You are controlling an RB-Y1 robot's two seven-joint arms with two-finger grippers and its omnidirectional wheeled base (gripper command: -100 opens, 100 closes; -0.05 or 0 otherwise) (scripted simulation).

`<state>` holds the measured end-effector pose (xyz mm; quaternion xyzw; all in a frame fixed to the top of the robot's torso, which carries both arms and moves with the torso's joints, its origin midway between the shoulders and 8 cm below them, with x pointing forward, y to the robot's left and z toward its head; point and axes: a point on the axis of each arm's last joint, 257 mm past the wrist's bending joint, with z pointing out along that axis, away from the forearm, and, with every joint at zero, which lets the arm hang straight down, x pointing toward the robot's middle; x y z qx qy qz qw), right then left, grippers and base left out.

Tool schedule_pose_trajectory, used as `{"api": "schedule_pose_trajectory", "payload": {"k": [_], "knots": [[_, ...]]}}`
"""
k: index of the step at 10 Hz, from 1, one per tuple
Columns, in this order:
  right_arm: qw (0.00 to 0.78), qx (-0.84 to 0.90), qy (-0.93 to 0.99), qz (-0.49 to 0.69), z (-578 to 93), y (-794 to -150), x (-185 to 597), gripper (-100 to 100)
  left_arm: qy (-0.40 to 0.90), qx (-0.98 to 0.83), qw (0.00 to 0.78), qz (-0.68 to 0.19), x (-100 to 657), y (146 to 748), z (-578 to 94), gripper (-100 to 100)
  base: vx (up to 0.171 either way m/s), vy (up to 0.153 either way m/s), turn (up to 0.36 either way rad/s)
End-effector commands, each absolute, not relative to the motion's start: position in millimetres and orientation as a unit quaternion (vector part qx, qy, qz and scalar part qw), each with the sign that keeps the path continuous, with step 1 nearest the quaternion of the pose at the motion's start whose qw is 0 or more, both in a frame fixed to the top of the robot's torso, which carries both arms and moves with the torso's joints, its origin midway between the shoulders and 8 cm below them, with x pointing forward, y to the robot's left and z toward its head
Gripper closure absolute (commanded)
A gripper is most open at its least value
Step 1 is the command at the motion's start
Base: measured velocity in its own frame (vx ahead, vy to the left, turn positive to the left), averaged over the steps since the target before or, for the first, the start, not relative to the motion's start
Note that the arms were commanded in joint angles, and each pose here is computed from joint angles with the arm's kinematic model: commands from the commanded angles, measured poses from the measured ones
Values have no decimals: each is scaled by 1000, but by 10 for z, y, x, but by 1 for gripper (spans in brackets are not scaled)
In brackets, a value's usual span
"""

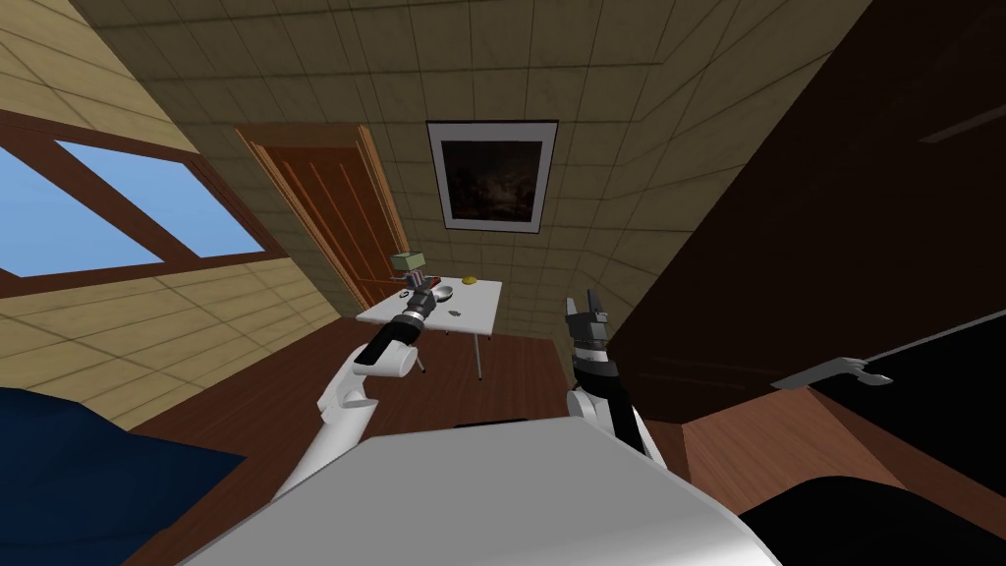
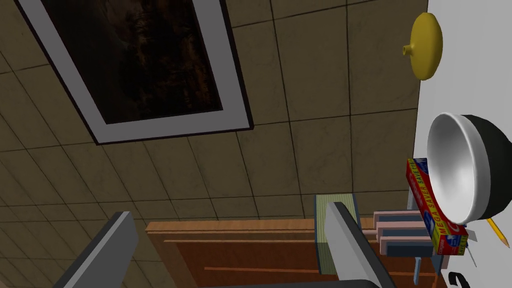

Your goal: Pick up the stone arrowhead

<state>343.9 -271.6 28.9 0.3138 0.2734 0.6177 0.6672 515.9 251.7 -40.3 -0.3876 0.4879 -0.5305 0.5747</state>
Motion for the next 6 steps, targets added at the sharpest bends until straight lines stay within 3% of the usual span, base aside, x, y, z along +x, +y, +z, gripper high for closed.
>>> {"api": "schedule_pose_trajectory", "payload": {"k": [1, 6], "knots": [[667, 314, 273, 618, 289, -2716, 3439, 0, 500, -400, 567, -519, 5194, 2536, -503, -100, -23, 2, 1], [667, 314, 273, 618, 289, -2716, 3439, 0, 534, -427, 548, -482, 5426, 2597, -704, -100, -36, 6, -26]]}}
